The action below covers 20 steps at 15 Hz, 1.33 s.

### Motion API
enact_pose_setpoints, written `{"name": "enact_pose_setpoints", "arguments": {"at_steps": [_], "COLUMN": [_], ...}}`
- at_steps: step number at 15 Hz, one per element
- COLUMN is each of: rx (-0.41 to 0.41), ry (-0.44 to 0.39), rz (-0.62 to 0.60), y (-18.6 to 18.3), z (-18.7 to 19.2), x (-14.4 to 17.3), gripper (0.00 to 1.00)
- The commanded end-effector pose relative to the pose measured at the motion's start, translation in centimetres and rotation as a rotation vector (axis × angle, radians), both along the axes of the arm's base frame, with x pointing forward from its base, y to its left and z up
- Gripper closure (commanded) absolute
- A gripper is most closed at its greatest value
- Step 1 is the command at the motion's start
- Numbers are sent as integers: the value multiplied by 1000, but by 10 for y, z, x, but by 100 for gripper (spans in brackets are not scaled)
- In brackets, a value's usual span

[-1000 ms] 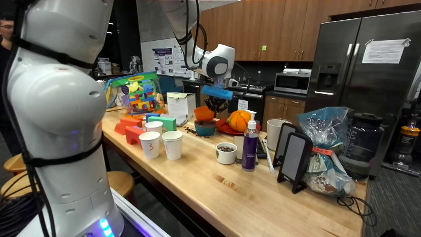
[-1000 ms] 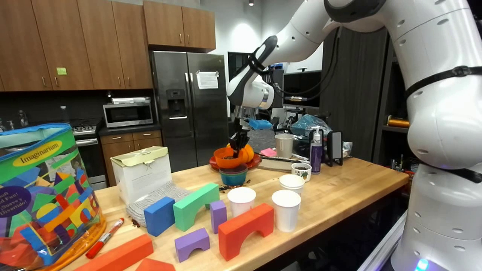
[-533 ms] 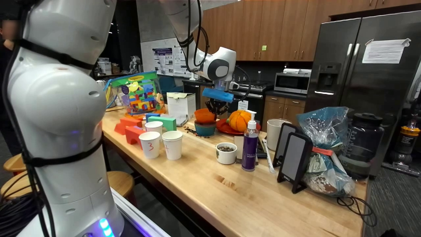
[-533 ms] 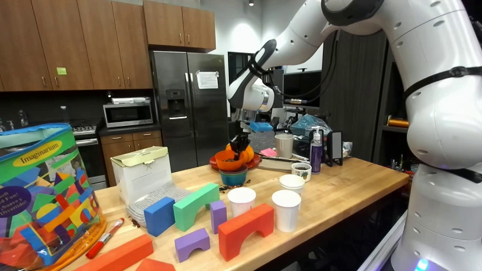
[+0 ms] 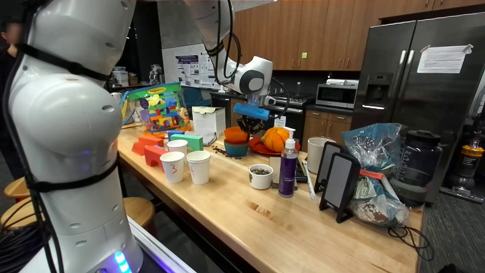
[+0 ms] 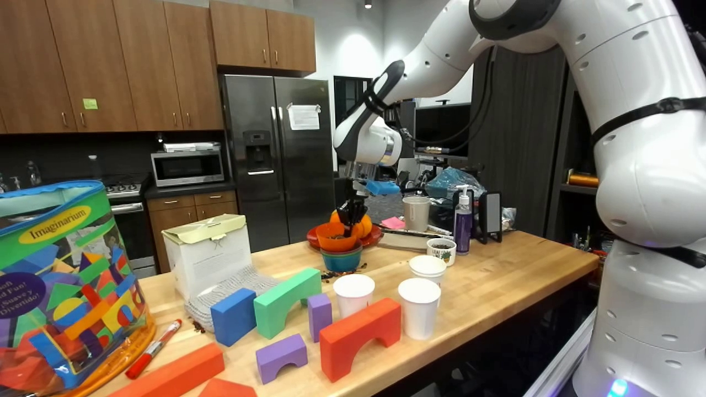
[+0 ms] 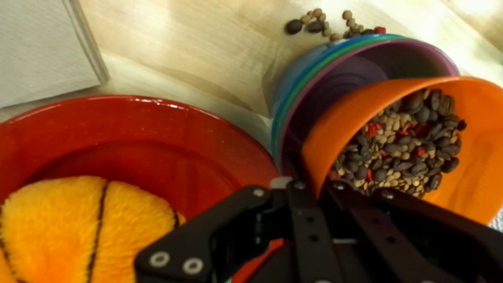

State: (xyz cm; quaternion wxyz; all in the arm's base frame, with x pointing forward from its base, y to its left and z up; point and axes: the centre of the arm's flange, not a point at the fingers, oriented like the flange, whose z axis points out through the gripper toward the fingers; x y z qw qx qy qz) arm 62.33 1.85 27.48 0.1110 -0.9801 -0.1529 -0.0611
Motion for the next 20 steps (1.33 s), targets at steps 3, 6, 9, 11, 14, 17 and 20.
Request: {"name": "enact_pose_setpoints", "arguments": {"at_steps": [3, 6, 9, 11, 14, 17, 20], "rx": [4, 3, 2, 0, -3, -11, -20], "ry": [5, 4, 3, 1, 1, -2, -8], "rz": [-12, -13, -13, -13, -12, -13, -16], "y": [-4, -4, -3, -3, -3, -1, -3], "z": [2, 3, 5, 7, 9, 10, 12], "x": [3, 3, 2, 1, 0, -2, -7], "gripper": [66, 47, 27, 13, 0, 0, 0]}}
